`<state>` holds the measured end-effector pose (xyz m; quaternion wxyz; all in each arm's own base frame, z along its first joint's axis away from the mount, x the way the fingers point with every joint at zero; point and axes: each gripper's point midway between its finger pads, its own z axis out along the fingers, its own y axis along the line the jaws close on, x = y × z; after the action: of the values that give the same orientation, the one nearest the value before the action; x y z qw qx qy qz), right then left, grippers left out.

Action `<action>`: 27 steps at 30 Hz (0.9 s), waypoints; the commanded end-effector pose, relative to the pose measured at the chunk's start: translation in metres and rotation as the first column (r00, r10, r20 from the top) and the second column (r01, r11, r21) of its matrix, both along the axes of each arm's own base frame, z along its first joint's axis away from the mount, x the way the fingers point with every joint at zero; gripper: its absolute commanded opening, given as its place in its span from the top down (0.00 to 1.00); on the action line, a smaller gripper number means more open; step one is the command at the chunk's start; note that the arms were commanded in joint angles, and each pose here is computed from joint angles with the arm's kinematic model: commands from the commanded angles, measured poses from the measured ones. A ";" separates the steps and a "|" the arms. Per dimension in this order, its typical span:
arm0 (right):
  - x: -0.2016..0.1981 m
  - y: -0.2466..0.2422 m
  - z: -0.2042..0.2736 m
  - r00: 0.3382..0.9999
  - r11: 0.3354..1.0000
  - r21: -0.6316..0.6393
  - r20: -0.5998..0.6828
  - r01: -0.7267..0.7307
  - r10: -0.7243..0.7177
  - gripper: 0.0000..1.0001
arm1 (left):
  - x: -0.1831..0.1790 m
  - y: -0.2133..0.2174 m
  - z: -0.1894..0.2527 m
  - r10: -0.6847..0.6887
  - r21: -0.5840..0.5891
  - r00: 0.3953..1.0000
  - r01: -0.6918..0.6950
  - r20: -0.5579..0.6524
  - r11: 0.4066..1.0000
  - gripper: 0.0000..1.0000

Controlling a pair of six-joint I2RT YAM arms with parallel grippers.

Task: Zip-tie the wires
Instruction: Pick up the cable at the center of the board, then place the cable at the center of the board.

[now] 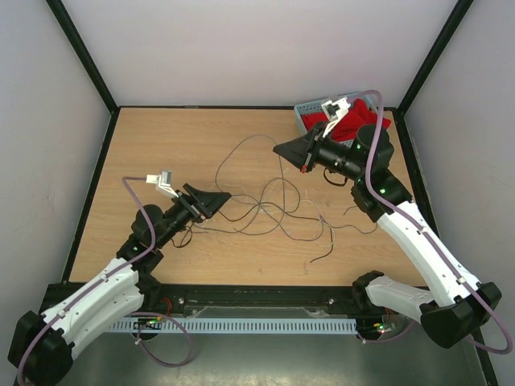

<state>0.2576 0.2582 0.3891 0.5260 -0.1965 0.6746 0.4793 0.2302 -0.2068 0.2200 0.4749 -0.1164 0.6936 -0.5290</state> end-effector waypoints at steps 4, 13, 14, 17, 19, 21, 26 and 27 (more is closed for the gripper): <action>-0.014 0.008 0.018 0.997 0.993 0.092 0.024 -0.070 0.068 1.00 | 0.001 -0.020 0.028 -0.046 -0.080 0.995 0.053 0.092 0.995 0.12; -0.015 0.009 0.017 0.998 0.991 0.114 0.018 -0.068 0.066 1.00 | 0.004 -0.055 0.039 -0.115 -0.098 0.983 0.130 0.144 0.987 0.27; -0.015 0.009 0.017 0.998 0.991 0.115 0.018 -0.064 0.063 1.00 | 0.003 -0.059 0.037 -0.121 -0.089 0.982 0.135 0.144 0.987 0.28; -0.014 0.009 0.016 0.998 0.992 0.114 0.020 -0.058 0.056 1.00 | 0.004 -0.065 0.035 -0.121 -0.072 0.982 0.133 0.145 0.989 0.29; -0.015 0.009 0.016 0.998 0.991 0.114 0.020 -0.065 0.063 1.00 | 0.006 -0.063 0.040 -0.102 -0.080 0.980 0.117 0.172 0.990 0.29; -0.015 0.010 0.015 0.998 0.991 0.113 0.020 -0.067 0.065 1.00 | 0.009 -0.061 0.042 -0.079 -0.079 0.979 0.095 0.186 0.992 0.30; -0.016 0.009 0.015 0.998 0.991 0.114 0.022 -0.068 0.066 1.00 | 0.015 -0.063 0.050 -0.066 -0.069 0.975 0.083 0.213 0.994 0.33; -0.017 0.009 0.015 0.998 0.991 0.113 0.023 -0.068 0.066 1.00 | 0.015 -0.064 0.050 -0.073 -0.069 0.975 0.089 0.212 0.994 0.34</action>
<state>0.2503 0.2686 0.3907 0.5112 -0.1850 0.6569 0.5225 0.2392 -0.2691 0.2367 0.4849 -0.0599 0.6605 -0.5701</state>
